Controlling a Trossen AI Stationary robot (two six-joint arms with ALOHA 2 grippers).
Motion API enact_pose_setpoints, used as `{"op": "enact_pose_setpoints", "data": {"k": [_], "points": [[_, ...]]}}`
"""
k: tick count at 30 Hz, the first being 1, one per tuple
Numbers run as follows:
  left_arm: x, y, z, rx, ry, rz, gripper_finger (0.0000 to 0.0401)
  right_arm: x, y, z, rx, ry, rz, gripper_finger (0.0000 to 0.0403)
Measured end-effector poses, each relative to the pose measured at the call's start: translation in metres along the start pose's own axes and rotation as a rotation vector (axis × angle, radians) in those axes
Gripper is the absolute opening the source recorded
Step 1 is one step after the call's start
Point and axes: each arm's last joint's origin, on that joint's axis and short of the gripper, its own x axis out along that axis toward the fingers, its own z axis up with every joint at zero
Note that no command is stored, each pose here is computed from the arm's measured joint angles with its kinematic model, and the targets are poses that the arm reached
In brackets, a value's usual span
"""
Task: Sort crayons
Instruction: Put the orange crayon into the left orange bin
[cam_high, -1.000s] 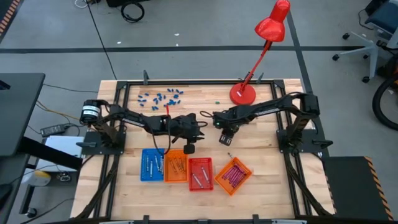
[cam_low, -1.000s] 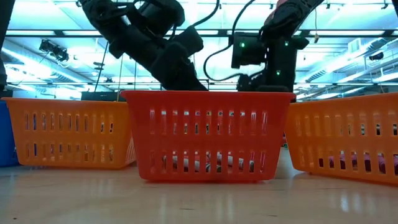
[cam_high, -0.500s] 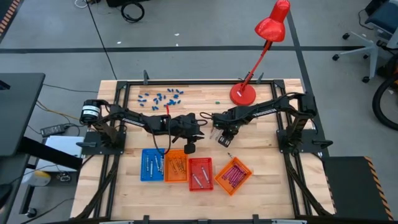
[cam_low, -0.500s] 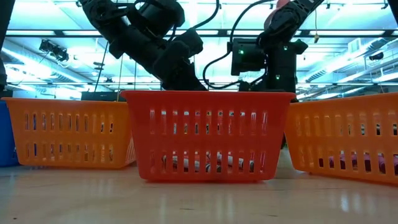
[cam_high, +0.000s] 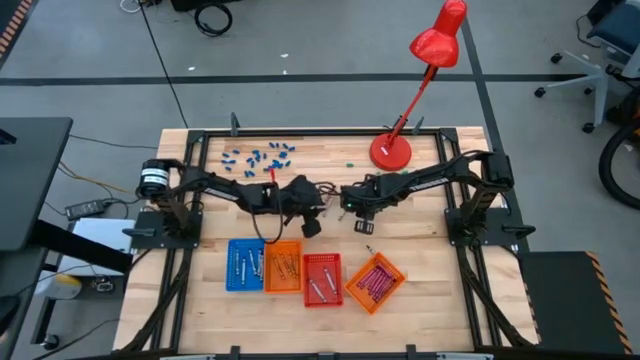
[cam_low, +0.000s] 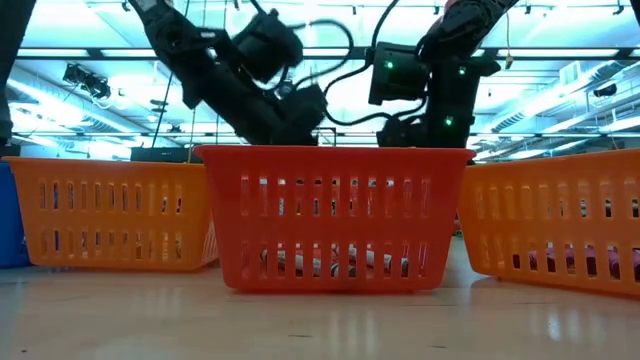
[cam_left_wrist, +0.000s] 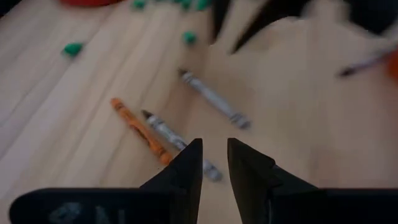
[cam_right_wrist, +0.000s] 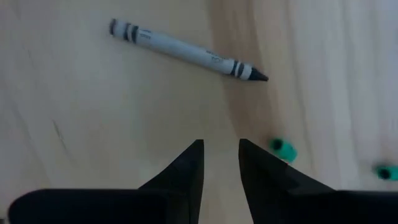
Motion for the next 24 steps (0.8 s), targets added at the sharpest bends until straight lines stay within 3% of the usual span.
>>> {"op": "enact_pose_setpoints", "data": {"k": [5, 10, 21, 24], "points": [[0.010, 0.026, -0.003, -0.108, 0.018, 0.070, 0.0087, -0.004, 0.004, 0.006, -0.027, -0.089, 0.001, 0.0105], [0.011, 0.043, -0.005, -0.144, 0.037, 0.113, 0.0098, 0.004, 0.009, -0.001, -0.083, -0.213, 0.016, 0.0105], [0.011, 0.083, -0.011, -0.170, 0.093, 0.202, 0.0164, 0.011, 0.008, -0.020, -0.074, -0.351, 0.024, 0.0105], [0.015, 0.092, -0.018, -0.213, 0.130, 0.167, 0.0176, 0.011, 0.007, -0.021, -0.066, -0.381, 0.027, 0.0105]]}}
